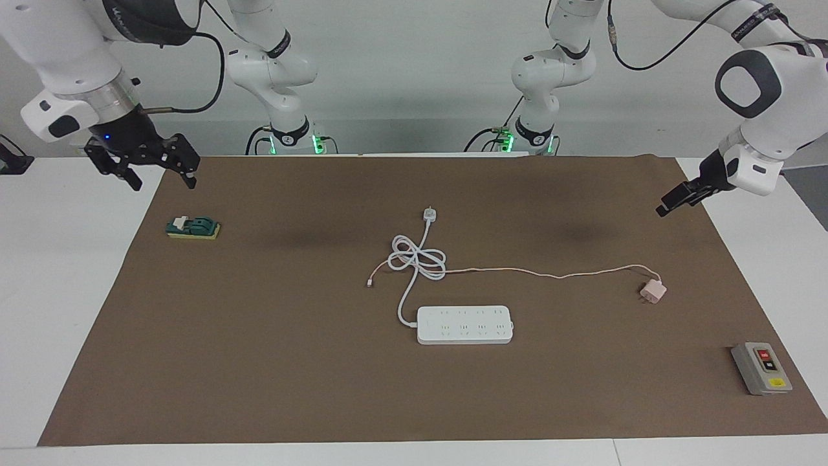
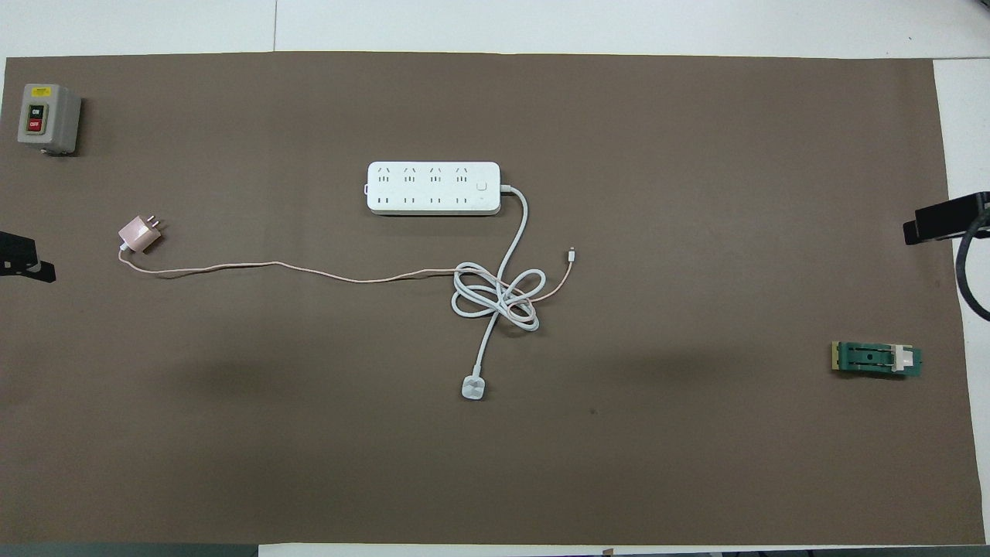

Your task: Unplug charger and place it aside

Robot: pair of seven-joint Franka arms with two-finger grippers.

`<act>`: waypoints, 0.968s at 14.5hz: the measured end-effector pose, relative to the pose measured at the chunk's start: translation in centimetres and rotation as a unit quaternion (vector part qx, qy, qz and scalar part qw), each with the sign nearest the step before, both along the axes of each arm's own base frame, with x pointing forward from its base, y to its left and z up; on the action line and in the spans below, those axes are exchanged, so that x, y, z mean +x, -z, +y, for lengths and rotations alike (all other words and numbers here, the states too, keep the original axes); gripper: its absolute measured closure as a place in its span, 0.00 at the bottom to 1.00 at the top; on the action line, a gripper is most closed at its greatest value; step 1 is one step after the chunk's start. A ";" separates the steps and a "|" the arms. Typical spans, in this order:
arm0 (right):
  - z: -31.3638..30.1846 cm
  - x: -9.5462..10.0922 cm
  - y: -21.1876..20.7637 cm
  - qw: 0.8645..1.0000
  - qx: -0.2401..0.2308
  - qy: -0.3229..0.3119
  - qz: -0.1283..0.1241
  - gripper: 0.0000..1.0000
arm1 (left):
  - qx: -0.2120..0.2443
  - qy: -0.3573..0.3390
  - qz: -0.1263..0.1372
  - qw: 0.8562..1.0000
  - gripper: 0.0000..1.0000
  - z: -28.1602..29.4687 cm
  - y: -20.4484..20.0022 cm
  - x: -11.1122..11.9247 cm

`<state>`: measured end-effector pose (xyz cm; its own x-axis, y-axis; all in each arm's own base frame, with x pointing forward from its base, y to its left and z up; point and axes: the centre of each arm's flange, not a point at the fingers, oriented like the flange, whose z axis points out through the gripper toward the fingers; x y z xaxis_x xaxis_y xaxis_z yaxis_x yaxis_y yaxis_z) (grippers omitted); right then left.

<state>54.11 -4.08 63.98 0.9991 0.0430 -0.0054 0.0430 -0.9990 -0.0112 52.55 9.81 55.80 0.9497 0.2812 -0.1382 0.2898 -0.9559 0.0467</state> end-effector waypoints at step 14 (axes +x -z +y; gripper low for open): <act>-0.2 -0.2 1.0 1.000 -0.002 0.021 0.012 0.00 | 0.011 0.008 -0.017 1.000 0.00 -1.4 -2.4 -1.1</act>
<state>53.90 -4.29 63.02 0.9995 0.0017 -0.0300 0.0014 -1.0000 -0.0084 51.45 8.43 58.21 0.9581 0.2686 -0.0999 0.2732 -0.9613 0.0357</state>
